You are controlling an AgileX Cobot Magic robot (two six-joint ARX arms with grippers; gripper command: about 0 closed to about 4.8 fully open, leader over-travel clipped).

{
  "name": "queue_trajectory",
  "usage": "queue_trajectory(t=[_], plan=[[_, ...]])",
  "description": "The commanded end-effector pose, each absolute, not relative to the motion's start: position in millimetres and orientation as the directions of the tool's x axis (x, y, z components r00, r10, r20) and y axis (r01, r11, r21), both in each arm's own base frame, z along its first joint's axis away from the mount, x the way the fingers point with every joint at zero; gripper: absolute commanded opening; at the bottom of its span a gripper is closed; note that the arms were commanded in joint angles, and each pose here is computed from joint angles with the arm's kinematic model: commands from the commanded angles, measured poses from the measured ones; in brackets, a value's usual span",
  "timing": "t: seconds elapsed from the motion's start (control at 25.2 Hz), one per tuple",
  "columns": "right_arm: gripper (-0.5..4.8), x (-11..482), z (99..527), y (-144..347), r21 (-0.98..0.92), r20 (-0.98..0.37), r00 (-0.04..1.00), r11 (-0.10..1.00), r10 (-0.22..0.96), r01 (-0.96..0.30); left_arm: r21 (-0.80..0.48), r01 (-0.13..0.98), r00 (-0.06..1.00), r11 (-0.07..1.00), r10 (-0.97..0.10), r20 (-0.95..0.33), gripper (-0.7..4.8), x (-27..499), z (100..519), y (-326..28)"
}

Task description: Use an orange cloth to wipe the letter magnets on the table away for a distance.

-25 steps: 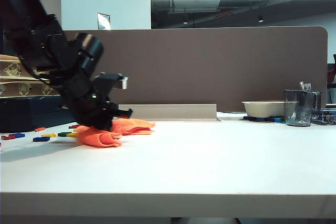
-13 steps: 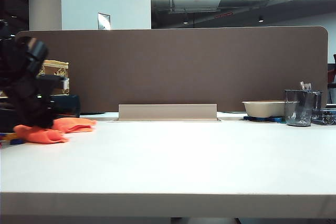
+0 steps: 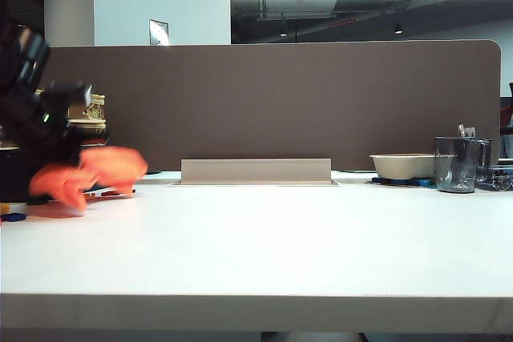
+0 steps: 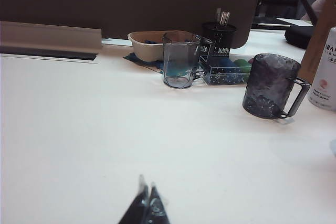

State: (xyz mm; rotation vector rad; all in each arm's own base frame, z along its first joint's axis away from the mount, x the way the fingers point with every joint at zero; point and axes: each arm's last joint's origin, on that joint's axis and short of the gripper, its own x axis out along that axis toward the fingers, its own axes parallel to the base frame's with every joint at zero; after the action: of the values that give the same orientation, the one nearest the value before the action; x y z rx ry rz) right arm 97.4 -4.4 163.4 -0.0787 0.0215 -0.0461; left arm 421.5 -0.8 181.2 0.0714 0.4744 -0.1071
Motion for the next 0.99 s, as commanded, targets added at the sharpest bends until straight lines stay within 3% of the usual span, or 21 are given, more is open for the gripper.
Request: queue_trajectory(t=[0.04,0.24,0.48,0.99], plan=[[-0.05,98,163,-4,-0.078,-0.007,0.999,0.996,-0.048,0.047,0.035,0.207,0.916,0.978,-0.181,-0.357,-0.05,417,213,-22],[-0.05,98,163,-4,-0.078,-0.007,0.999,0.996,-0.048,0.047,0.05,0.345,0.903,0.937,-0.317,-0.29,-0.05,391,259,-78],[-0.05,98,163,-4,-0.078,-0.007,0.999,0.996,-0.048,0.047,0.052,0.428,0.873,0.902,-0.398,-0.283,-0.05,358,294,-105],[-0.05,98,163,-4,-0.078,-0.007,0.999,0.996,-0.048,0.047,0.03,0.597,0.745,0.802,-0.54,-0.393,-0.05,287,294,-149]])
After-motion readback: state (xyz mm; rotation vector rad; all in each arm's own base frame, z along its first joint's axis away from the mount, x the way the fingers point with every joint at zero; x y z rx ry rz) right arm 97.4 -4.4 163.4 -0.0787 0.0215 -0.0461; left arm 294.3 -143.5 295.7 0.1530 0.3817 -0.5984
